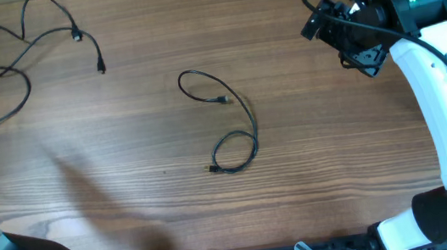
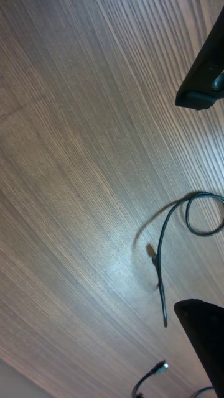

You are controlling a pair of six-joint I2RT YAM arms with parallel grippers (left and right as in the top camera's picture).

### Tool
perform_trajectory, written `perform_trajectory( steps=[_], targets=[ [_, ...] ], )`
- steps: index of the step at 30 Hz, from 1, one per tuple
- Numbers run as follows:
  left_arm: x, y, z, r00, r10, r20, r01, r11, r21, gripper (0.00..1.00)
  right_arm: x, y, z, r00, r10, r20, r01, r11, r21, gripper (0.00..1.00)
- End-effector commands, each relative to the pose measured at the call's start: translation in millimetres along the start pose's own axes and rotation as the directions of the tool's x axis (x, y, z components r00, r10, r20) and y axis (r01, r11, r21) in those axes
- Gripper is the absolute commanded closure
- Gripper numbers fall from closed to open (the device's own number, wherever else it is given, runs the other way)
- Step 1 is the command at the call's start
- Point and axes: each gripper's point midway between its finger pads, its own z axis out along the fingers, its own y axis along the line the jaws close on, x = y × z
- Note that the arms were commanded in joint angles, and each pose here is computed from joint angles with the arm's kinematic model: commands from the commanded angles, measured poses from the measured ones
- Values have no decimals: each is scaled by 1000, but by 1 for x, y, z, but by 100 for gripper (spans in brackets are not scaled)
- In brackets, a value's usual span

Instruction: Untangle cables

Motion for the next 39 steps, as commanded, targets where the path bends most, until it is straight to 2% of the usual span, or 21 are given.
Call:
perform_trajectory(
  steps=[1, 3, 6, 10, 11, 12, 16, 17, 18, 19, 24, 25, 26, 27, 29, 31, 33, 36, 39],
  targets=[
    [14, -29, 22, 996, 76, -42, -67, 980, 188, 96, 0, 1, 1, 1000, -18, -4, 18, 1000, 0, 0],
    [25, -18, 36, 994, 70, -85, -57, 988, 143, 96, 0, 1, 1, 1000, -17, -3, 17, 1000, -1, 0],
    [40, -6, 55, 978, 140, -152, -133, 990, 57, 96, 0, 2, 1, 1000, -17, -2, 17, 1000, -2, 0],
    [60, -42, 85, 935, 286, -212, -270, 958, 99, 96, 0, 2, 1, 1000, -16, -2, 16, 1000, -2, 0],
    [65, -47, 91, 923, 306, -232, -295, 952, 81, 94, 0, 2, 1, 1000, -16, -2, 16, 1000, -2, 1],
    [71, -48, 99, 909, 326, -260, -327, 944, 42, 85, 0, 2, 1, 1000, -16, -2, 16, 1000, -2, 0],
    [85, -62, 115, 881, 366, -300, -374, 927, 30, 80, 0, 2, 1, 1000, -16, -2, 16, 1000, -2, 0],
    [86, -62, 117, 881, 362, -305, -371, 928, 31, 76, 0, 2, 1, 1000, -16, -2, 16, 1000, -2, 0],
    [89, -62, 117, 878, 361, -314, -370, 929, 33, 66, 0, 2, 1, 1000, -16, -2, 16, 1000, -2, 0],
    [90, -61, 117, 877, 360, -318, -369, 929, 34, 64, 0, 2, 1, 1000, -16, -2, 16, 1000, -2, 0],
    [90, -61, 117, 888, 331, -319, -342, 939, 23, 54, 0, 2, 1, 1000, -17, -3, 17, 1000, -1, 0],
    [87, -61, 118, 909, 281, -307, -294, 956, 3, 42, 0, 2, 1, 1000, -16, -2, 16, 1000, -2, 0],
    [83, -62, 119, 928, 231, -291, -246, 969, -15, 38, 0, 2, 1, 1000, -16, -2, 16, 1000, -2, 0],
    [80, -64, 120, 940, 199, -277, -211, 977, -12, 37, 0, 2, 1, 1000, -15, -2, 15, 1000, -2, 0],
    [72, -84, 123, 955, 193, -226, -178, 980, 85, 40, 0, 2, 1, 1000, -15, -2, 15, 1000, -2, 0],
    [59, -87, 126, 963, 211, -170, -198, 976, 93, 39, 0, 2, 1, 1000, -15, -2, 15, 1000, -2, 0],
    [51, -88, 135, 968, 219, -125, -208, 974, 90, 32, 0, 2, 1, 1000, -14, -2, 14, 1000, -2, 0],
    [63, -89, 162, 944, 304, -128, -291, 951, 108, 32, 0, 2, 1, 1000, -14, -3, 14, 1000, -1, 0],
    [83, -83, 189, 916, 372, -152, -358, 927, 115, 28, 0, 2, 1, 1000, -15, -3, 15, 1000, -1, 0]
  ],
)
